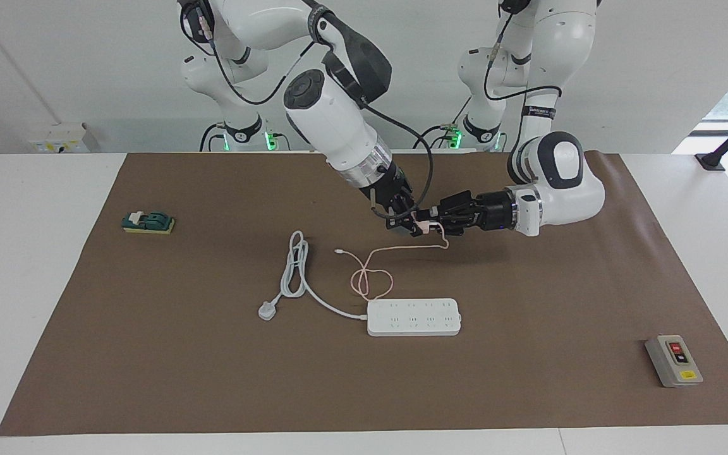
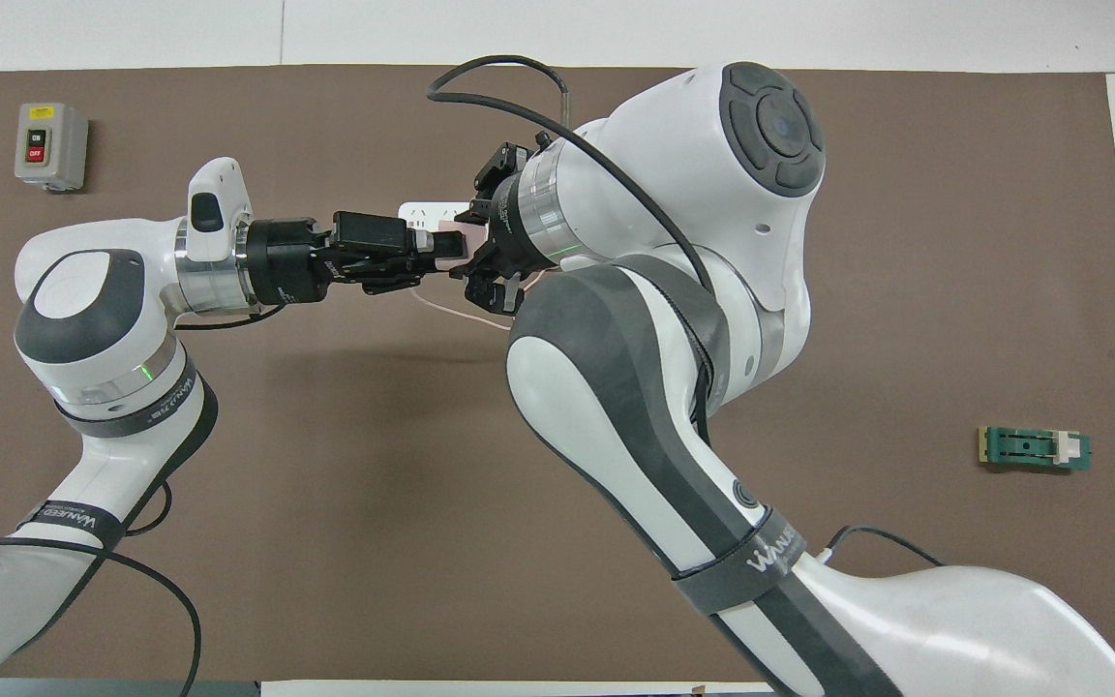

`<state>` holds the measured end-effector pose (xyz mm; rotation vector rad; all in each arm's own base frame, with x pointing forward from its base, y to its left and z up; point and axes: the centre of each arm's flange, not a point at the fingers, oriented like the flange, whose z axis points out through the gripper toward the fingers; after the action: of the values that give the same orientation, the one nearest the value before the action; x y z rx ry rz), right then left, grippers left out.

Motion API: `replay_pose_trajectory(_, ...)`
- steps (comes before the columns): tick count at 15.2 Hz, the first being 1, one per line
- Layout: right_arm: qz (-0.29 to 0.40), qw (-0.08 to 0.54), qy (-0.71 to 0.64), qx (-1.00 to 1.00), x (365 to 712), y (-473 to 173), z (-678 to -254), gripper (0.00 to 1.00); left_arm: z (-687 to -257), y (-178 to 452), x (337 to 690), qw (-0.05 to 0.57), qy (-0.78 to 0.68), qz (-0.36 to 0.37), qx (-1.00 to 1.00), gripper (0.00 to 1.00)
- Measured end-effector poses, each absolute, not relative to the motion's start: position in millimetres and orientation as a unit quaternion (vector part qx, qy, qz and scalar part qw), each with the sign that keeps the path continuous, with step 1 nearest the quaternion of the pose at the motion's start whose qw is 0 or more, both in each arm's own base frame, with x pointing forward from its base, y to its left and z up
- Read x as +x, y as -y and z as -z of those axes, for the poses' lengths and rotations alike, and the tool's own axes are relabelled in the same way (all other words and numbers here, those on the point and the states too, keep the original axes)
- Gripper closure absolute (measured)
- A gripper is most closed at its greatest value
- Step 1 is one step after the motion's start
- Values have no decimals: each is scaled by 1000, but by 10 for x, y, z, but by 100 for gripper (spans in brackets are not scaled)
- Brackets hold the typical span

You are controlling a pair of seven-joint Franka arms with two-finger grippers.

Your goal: Plug charger into power strip

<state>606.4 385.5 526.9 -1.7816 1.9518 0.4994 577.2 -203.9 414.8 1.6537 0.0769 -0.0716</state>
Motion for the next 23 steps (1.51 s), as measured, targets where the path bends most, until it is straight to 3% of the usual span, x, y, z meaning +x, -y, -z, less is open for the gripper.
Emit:
replay_pose_trajectory(15,-176,236,-708,-641,6086,-3814,-5340,53,-4237,2073,5815,675,-32,23,737,66)
replay_pose_trajectory(16,-175,238,-707,-643,6090,-3806,-5352,49,-4233,2075,5814,674,-32,24,738,66)
replay_pose_trajectory(21,-165,257,-704,-641,6105,-3649,-5606,1,-4034,2028,5834,663,-45,31,747,68)
replay_pose_trajectory(23,-165,257,-705,-640,6111,-3635,-5603,0,-4031,2027,5835,663,-45,31,747,68)
